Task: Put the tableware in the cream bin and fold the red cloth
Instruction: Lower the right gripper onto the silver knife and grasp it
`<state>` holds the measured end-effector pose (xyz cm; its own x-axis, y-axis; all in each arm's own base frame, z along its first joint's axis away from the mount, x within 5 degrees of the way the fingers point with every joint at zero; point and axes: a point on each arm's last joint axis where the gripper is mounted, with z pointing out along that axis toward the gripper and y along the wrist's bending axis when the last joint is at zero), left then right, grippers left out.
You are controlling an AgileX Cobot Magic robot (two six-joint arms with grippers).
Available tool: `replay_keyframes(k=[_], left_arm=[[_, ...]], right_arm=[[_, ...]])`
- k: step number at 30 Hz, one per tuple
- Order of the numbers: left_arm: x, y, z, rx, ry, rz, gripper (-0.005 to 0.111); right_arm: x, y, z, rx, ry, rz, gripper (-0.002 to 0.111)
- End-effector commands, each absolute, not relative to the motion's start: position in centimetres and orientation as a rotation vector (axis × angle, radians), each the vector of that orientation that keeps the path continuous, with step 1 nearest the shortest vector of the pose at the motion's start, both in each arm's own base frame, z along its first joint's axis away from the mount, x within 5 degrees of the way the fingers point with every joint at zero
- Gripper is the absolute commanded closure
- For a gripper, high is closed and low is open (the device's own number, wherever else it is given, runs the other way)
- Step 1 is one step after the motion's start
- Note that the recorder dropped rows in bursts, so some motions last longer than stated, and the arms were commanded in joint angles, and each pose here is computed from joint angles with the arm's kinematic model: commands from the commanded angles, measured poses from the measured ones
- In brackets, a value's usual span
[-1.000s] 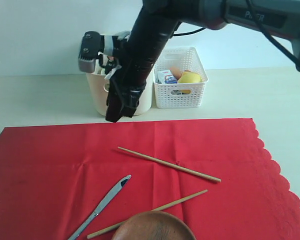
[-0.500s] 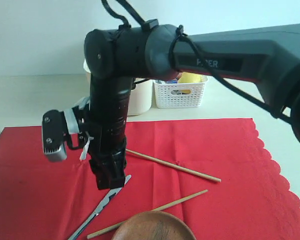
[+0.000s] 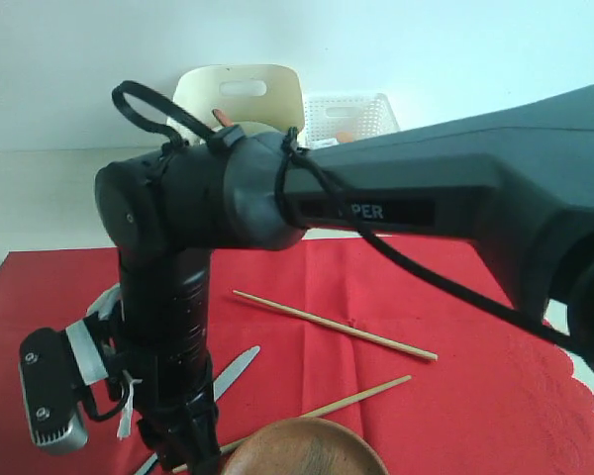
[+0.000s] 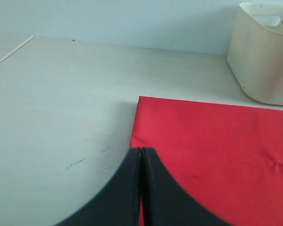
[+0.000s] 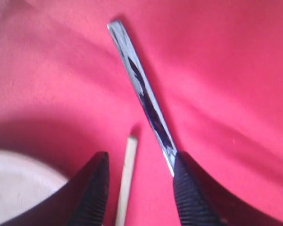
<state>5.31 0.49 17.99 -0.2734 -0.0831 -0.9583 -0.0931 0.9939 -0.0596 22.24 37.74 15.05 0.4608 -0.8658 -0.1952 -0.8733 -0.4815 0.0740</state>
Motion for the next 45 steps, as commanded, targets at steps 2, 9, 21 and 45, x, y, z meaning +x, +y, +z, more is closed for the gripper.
replay_keyframes(k=[2,9,21,45], left_arm=[[5.3,0.5,18.1,-0.118,1.832,0.011,0.106],[5.3,0.5,18.1,-0.118,1.832,0.011,0.106],[5.3,0.5,18.1,-0.118,1.832,0.011,0.106],[5.3,0.5,18.1,-0.118,1.832,0.011,0.106]], right_arm=[[20.9,38.7,14.8,-2.652,1.475,0.306,0.066],[20.7,39.3,12.9,-2.641,1.490,0.327,0.066],[21.1,39.9,10.6,-2.604,1.506,0.315,0.068],[22.0,40.5,14.3,-2.520,1.458,0.259,0.108]])
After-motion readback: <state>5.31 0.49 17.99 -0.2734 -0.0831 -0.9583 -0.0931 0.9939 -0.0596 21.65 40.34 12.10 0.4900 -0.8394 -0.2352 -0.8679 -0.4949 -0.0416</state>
